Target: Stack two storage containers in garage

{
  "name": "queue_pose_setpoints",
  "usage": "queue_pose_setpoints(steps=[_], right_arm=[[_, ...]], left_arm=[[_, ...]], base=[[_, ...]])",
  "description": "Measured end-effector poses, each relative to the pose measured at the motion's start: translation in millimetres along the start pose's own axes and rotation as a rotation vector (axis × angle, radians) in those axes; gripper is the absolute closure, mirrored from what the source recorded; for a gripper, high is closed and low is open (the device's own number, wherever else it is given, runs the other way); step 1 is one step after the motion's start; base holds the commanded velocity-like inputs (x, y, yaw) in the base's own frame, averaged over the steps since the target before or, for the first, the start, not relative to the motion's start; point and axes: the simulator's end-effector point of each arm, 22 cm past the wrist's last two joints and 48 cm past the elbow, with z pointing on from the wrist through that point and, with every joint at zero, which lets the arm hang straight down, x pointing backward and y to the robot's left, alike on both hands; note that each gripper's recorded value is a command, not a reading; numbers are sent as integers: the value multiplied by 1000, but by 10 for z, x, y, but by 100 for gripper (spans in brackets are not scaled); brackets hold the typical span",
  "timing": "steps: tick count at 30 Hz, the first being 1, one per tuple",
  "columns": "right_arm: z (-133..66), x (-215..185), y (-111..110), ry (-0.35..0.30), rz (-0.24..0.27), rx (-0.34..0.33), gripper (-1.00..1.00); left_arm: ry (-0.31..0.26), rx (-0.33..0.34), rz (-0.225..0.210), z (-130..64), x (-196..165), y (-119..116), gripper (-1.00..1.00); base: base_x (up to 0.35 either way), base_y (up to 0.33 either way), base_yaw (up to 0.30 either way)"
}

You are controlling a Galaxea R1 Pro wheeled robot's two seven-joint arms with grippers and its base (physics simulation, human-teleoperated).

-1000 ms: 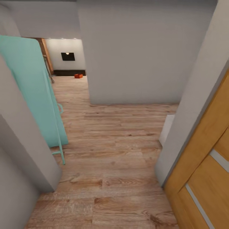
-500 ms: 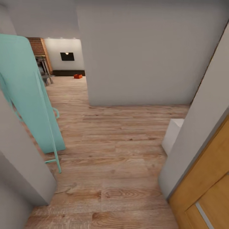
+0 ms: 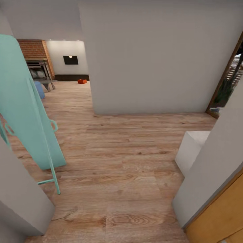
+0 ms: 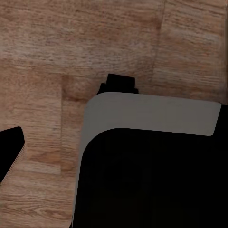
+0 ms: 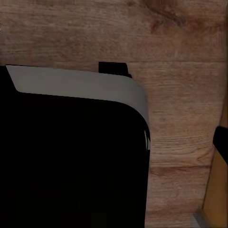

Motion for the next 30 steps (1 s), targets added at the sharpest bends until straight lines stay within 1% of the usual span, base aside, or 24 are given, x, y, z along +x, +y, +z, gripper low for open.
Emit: queue_pose_setpoints(steps=[30], right_arm=[[0,0,-5,0,2,1,-100]], left_arm=[[0,0,0,0,1,0,-100]], base=[[322,0,0]])
